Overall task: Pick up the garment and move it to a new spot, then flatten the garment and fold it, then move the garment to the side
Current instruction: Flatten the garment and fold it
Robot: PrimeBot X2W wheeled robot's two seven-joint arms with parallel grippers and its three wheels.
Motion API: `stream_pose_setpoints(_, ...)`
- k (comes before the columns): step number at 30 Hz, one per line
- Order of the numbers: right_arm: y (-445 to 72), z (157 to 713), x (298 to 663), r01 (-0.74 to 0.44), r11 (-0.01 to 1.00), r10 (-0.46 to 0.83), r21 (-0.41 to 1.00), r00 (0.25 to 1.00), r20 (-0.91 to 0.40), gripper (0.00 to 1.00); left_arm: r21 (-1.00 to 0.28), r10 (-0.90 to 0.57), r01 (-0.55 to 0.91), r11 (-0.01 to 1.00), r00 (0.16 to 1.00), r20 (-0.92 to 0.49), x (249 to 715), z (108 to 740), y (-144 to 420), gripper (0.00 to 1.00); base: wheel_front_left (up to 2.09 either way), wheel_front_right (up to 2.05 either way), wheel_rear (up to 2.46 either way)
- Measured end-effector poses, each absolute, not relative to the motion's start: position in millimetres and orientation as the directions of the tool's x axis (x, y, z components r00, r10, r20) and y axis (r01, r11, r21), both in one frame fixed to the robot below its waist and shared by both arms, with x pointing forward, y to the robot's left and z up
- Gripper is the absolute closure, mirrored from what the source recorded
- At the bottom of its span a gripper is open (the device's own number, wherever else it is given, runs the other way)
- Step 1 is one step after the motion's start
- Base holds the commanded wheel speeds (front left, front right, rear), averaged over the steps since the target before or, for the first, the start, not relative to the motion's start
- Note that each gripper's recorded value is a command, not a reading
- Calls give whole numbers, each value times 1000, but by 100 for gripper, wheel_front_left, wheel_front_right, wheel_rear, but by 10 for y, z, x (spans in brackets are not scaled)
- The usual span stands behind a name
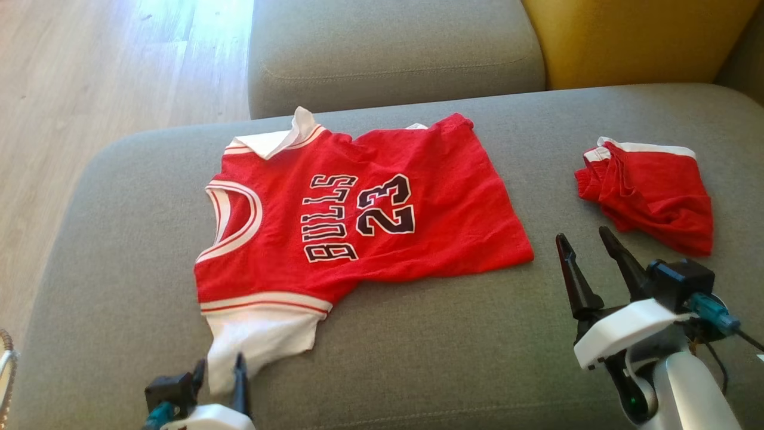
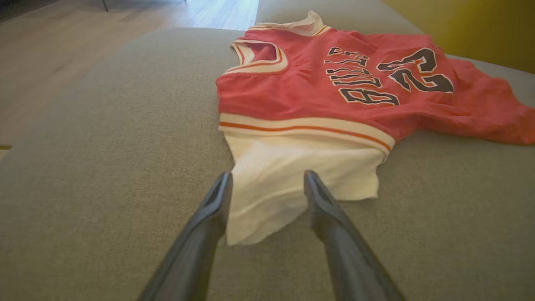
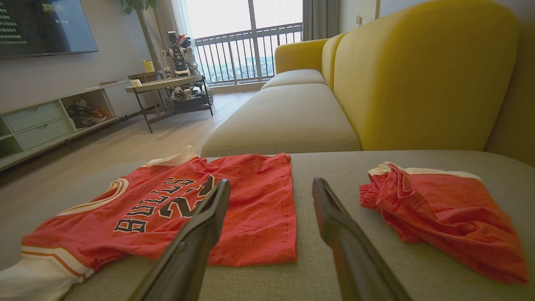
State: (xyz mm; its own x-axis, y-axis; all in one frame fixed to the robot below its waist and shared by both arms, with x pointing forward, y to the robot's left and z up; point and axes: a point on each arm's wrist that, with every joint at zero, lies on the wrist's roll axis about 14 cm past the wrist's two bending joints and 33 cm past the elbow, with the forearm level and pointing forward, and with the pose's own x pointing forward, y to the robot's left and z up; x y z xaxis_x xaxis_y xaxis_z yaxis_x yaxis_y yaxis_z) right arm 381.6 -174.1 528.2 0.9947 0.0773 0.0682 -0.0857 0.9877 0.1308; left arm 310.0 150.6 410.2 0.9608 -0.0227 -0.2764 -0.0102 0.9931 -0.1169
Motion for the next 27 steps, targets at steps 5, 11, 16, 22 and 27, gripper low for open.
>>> stream_pose_setpoints(5,-1723,5280,3836,-90,987,82,131,995,64,0,-133,19,-52,990,971,-239,3134,4173,1551,0,0,0,0)
stream_pose_setpoints(11,-1659,5283,3854,-108,983,99,149,993,67,0,-159,99,-112,981,991,-90,3281,4616,1739,0,0,0,0)
stream_pose_setpoints(16,-1615,5104,3894,-106,975,106,195,994,7,0,-171,116,-117,978,993,-19,3281,4825,1760,0,0,0,0)
stream_pose_setpoints(22,-1672,4534,3911,-10,941,76,338,980,-182,0,-178,124,-129,976,991,-40,3195,4744,1791,0,0,0,0)
stream_pose_setpoints(27,-1716,4178,4034,87,917,47,390,946,-322,0,-166,136,-146,975,988,-70,3143,4645,1845,0,0,0,0)
